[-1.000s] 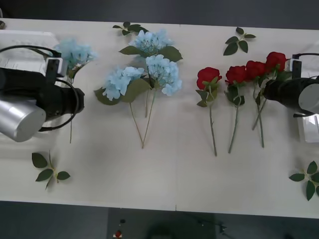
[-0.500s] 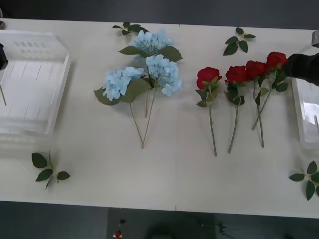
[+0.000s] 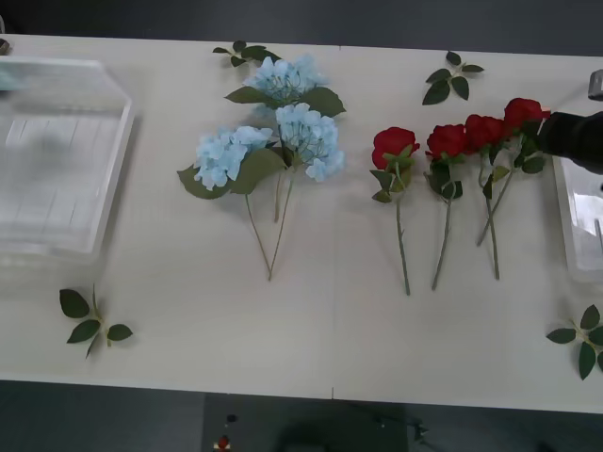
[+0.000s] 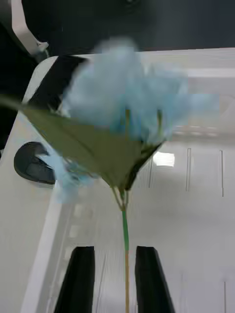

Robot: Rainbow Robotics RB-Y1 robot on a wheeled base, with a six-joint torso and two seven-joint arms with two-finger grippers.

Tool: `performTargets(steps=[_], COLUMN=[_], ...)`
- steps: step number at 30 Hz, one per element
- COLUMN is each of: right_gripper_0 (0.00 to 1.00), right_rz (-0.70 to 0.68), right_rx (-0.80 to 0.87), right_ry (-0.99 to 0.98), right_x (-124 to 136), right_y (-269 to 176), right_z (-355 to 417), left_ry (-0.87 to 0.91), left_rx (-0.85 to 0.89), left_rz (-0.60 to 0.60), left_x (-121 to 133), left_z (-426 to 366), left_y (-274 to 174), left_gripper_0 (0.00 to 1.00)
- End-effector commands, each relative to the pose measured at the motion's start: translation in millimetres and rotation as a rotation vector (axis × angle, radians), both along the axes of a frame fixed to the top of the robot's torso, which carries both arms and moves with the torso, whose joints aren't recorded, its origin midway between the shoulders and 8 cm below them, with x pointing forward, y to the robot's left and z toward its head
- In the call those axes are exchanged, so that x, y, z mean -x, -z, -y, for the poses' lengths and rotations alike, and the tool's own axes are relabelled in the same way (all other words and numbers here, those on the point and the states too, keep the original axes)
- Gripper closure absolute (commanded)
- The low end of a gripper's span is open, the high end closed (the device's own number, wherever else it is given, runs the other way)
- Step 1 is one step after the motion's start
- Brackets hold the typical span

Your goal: Put the red flowers into the right box and the blue flowers into the left box

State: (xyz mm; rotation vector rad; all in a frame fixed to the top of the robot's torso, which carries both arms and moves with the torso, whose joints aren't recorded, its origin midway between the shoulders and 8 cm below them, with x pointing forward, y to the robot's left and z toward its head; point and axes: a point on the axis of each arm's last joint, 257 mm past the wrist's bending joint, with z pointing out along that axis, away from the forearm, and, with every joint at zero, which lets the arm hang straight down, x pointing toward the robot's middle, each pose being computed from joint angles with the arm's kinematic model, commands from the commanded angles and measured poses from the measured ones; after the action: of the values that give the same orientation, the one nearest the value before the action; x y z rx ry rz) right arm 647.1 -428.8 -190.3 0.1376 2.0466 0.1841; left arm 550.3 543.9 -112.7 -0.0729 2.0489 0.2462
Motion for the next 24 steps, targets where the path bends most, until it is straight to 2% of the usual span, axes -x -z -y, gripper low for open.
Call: performTargets(steps=[1, 5, 8, 10, 14, 24], right_gripper_0=[0.00, 0.00, 0.00, 0.00, 0.00, 0.00], right_rz=[0.024, 0.027, 0.026, 0.020, 0.014, -0.016], right_rx=[0.001, -0.019, -0.029, -0.041, -0.049, -0.029], right_ry=[0.018, 0.042, 0.055, 0.065, 0.073, 0.075], right_x=[-6, -6, -6, -6, -5, -1], right_y=[7, 21, 29, 37, 44, 65], right_z=[-1, -3, -4, -5, -6, -9], left_ry=[0.072, 0.148, 0.237, 0.351, 0.448, 0.544], left_rx=[-0.095, -0.076, -0.059, -0.029, 0.005, 0.140], left_rz=[0.039, 0.029, -0.026, -0.059, -0.101, -0.243], left_x=[-9, -9, -2, 5, 10, 16], left_z=[10, 34, 67, 116, 171, 271], left_y=[-32, -29, -24, -26, -19, 48], left_gripper_0=[0.00, 0.00, 0.00, 0.00, 0.00, 0.00])
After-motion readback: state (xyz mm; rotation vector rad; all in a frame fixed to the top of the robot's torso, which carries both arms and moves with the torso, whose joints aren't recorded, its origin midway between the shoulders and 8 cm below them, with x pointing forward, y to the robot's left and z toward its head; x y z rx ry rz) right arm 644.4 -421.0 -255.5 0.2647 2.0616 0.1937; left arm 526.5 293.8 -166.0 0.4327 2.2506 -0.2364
